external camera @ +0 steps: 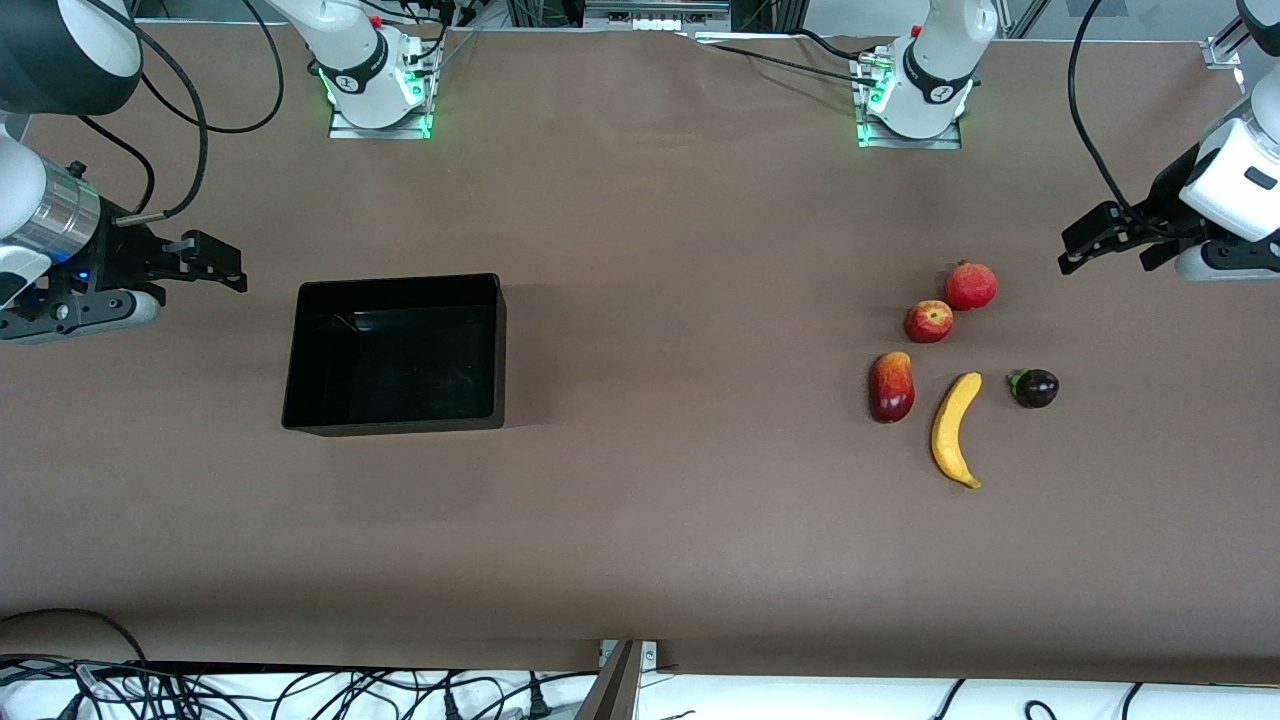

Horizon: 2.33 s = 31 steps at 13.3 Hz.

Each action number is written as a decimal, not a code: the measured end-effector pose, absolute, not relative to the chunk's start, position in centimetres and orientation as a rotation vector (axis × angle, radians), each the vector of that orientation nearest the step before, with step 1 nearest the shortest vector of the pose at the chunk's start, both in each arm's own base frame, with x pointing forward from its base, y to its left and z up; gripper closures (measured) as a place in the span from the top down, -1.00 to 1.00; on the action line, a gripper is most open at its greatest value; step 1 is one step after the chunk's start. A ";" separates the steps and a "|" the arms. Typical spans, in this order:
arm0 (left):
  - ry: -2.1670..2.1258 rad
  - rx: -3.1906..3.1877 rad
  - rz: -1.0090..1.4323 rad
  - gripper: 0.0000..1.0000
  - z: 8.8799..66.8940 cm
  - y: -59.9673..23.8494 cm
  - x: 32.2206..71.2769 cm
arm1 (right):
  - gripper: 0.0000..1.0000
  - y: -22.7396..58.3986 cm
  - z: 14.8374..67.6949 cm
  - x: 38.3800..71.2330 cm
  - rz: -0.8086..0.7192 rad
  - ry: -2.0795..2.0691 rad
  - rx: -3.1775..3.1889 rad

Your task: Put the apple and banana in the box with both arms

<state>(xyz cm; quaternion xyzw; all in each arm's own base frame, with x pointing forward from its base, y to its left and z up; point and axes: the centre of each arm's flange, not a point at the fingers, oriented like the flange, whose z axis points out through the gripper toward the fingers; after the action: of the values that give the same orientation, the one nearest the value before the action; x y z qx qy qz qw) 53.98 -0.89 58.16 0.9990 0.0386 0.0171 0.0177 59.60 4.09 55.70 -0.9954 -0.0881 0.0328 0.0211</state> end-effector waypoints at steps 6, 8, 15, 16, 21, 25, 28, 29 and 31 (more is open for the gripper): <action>-0.097 3.175 0.004 1.00 59.2 -1.8 53.4 | 1.00 4.1 55.7 59.6 0.101 -0.273 -3.086; -0.134 3.192 0.022 1.00 59.9 -2.9 53.5 | 1.00 4.1 55.6 59.6 0.103 -0.272 -3.088; -0.125 3.193 0.014 1.00 60.3 -2.6 53.6 | 1.00 2.7 44.0 61.6 0.080 -0.253 -3.148; -0.125 3.192 0.016 1.00 60.4 -2.6 53.7 | 1.00 1.8 41.2 61.5 0.070 -0.231 -3.153; -0.128 3.191 0.017 1.00 60.4 -2.7 53.9 | 1.00 -1.3 29.6 58.7 0.057 -0.148 -3.170; -0.138 3.191 0.019 1.00 60.4 -3.0 53.9 | 0.75 -2.3 24.6 55.3 0.071 -0.107 -3.173; -0.137 3.191 0.019 1.00 60.4 -3.0 53.9 | 0.04 -2.8 23.5 54.2 0.112 -0.083 -3.172; -0.138 3.191 0.017 1.00 60.4 -3.0 53.9 | -0.21 -2.8 23.4 54.1 0.115 -0.082 -3.171; -0.137 3.191 -0.010 1.00 60.2 -3.0 53.8 | -0.65 -2.7 23.8 54.3 0.105 -0.083 -3.171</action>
<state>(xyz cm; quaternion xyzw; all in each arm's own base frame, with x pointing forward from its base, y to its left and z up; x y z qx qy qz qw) 53.79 -2.99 60.24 0.9987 -0.0429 -0.0030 -0.0263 54.27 -2.74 23.79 -0.9990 -0.0263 0.0332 -0.0161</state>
